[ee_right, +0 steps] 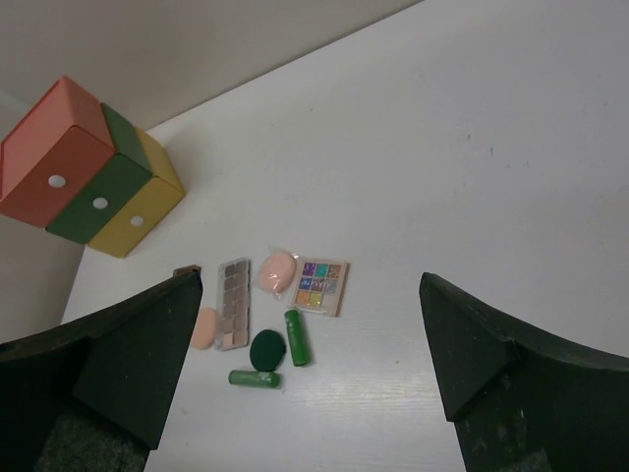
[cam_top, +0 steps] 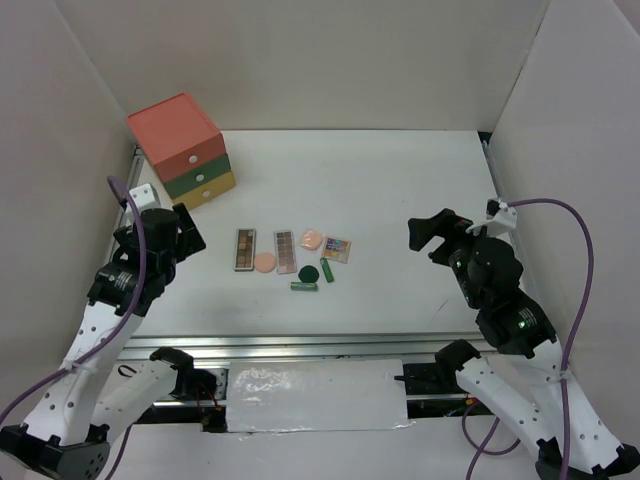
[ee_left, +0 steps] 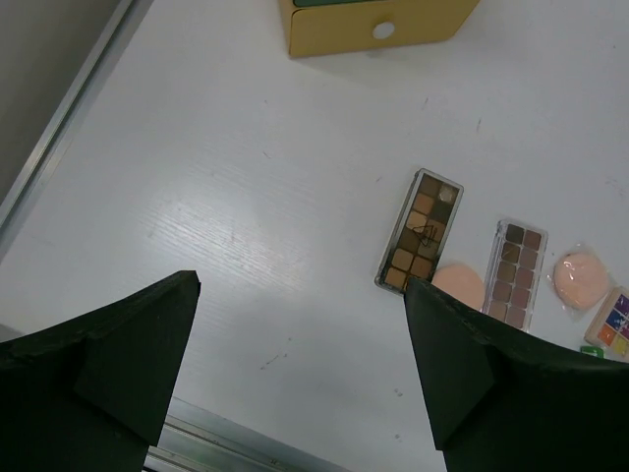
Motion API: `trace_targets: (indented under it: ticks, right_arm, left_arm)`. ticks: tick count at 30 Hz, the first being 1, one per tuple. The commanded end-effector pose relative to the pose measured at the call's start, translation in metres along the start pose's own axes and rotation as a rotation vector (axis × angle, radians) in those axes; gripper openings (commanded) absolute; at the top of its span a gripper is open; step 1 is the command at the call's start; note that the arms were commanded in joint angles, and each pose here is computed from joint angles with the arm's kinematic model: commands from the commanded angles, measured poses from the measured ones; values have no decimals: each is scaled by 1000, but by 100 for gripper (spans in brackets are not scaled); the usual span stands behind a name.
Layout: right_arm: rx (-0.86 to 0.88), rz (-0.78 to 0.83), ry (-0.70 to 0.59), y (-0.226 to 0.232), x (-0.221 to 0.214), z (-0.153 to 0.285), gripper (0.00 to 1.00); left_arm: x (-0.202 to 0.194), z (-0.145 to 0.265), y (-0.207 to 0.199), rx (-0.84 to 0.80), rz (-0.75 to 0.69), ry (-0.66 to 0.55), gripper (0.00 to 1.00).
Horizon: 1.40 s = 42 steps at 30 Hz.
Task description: Organize the makeup
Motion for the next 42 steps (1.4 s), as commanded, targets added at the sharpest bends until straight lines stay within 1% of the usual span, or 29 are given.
trace_targets:
  ticks: [1,6,8,9,11,12,13,16,19,20,21,23,24,25,26,27,28,29,30,31,32,34,35,36,38,40,42]
  right_arm:
    - [29,-39,-70,8,12,-2,100]
    - [47,-51,-78,8,14,4,100]
    - [69,-60,-74,8,12,7,100]
    - [95,-69,-83,9,13,10,100]
    - [152,-82,-59,14,8,11,100]
    - [184,-88,-57,17,6,12,100]
    - [229,-91,-28,21,3,14,100]
    - [275,-109,10,27,-5,10,100]
    - [287,-101,67,34,-10,5,100]
    - [291,-93,91,37,-11,2,100]
    - [290,-91,108,38,-13,1,100]
    - [294,-86,125,41,-14,-1,100]
    - [307,-87,136,43,-15,0,100]
    - [317,-87,141,43,-16,1,100]
    - [335,-89,138,46,-14,2,100]
    - [348,-88,144,46,-15,4,100]
    - [358,-87,143,46,-15,6,100]
    - [356,-88,143,45,-16,6,100]
    - [358,-90,141,45,-16,7,100]
    - [363,-90,139,43,-17,9,100]
    - [363,-93,132,42,-16,9,100]
    - [372,-97,130,41,-18,10,100]
    - [376,-99,126,42,-18,11,100]
    - [376,-99,121,43,-16,11,100]
    - [371,-96,126,42,-16,10,100]
    - [368,-91,133,42,-18,9,100]
    - [362,-93,135,40,-20,7,100]
  left_arm:
    - [12,1,-2,-16,45,-35,99]
    - [13,2,-3,-17,76,-30,99]
    - [14,2,-8,-50,103,-25,99]
    - [15,2,-11,-64,130,-23,99]
    - [18,2,-16,-94,171,-24,99]
    - [20,1,-23,-116,215,-10,99]
    - [27,3,-24,-114,257,-16,99]
    - [39,-4,-31,-76,344,-10,100]
    - [51,-23,-42,-28,357,-9,95]
    - [52,-28,-46,-5,356,-7,95]
    - [48,-47,-54,46,333,22,95]
    - [58,-60,-68,70,323,5,95]
    - [51,-82,-80,110,277,41,96]
    - [66,-90,-86,133,270,-6,96]
    - [57,-113,-99,166,204,26,95]
    - [60,-121,-105,186,152,16,94]
    - [74,-126,-104,266,143,-34,91]
    - [64,-146,-113,303,65,-12,90]
    - [76,-151,-119,307,71,-43,89]
    - [77,-158,-120,340,67,-52,89]
    - [71,-170,-125,351,47,-43,86]
    - [69,-177,-130,338,49,-50,85]
    - [73,-182,-134,326,58,-80,79]
    - [72,-184,-135,327,53,-84,78]
    - [71,-190,-134,363,29,-81,75]
    - [79,-192,-134,394,5,-103,73]
    - [87,-192,-134,398,-5,-129,73]
Point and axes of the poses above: each gripper's point midway between its finger pads, its own z axis back along the fingers, its own y axis along the line the jaws close on, x = y × z, the point moved 6 cm from there along z, back along the fingers, and after that the axes turned 10 degrees about -z, right-handed, at the moved point
